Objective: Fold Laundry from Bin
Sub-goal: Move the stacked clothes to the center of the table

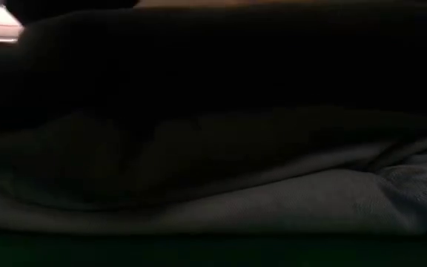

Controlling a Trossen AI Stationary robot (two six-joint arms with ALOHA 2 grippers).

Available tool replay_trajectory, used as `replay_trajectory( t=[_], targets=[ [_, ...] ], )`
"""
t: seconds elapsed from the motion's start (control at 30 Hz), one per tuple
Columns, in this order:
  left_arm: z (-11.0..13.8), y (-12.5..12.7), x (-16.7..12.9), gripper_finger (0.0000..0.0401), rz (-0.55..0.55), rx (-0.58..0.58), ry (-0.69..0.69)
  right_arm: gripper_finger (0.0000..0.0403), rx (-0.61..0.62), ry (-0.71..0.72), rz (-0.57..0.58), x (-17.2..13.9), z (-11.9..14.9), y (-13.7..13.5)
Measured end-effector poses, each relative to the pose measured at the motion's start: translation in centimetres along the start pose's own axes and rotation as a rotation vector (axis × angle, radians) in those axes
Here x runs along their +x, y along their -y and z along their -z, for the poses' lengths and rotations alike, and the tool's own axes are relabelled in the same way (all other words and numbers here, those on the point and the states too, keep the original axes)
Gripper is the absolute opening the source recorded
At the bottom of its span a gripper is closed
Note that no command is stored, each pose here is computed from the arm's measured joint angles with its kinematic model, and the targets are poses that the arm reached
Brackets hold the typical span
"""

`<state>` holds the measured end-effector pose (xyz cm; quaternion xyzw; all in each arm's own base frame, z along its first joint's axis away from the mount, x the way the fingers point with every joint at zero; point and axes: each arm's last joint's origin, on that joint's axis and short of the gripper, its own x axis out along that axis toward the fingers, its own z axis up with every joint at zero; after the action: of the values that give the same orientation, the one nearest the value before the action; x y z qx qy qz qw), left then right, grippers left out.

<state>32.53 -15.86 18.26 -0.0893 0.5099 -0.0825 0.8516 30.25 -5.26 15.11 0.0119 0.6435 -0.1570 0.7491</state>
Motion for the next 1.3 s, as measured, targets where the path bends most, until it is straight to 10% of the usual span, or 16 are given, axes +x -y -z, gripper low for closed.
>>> replay_trajectory(
  t=[0.67, 0.93, 1.3],
  targets=[
    [-1.7, 0.4, -10.3, 0.0080, 0.106, -0.002, 0.269, 0.0159, 0.213, 0.149, -0.138, -12.5, 6.3, 3.3],
    [-2.4, -0.5, -10.6, 0.0080, -0.079, 0.047, 0.371, 0.0159, 0.329, 0.152, -0.210, -13.7, 8.8, 2.2],
    [-1.0, 0.7, -10.2, 0.0124, -0.014, -0.111, 0.276, 0.0159, 0.302, 0.213, -0.226, -15.1, 10.2, 0.0]
  ],
)
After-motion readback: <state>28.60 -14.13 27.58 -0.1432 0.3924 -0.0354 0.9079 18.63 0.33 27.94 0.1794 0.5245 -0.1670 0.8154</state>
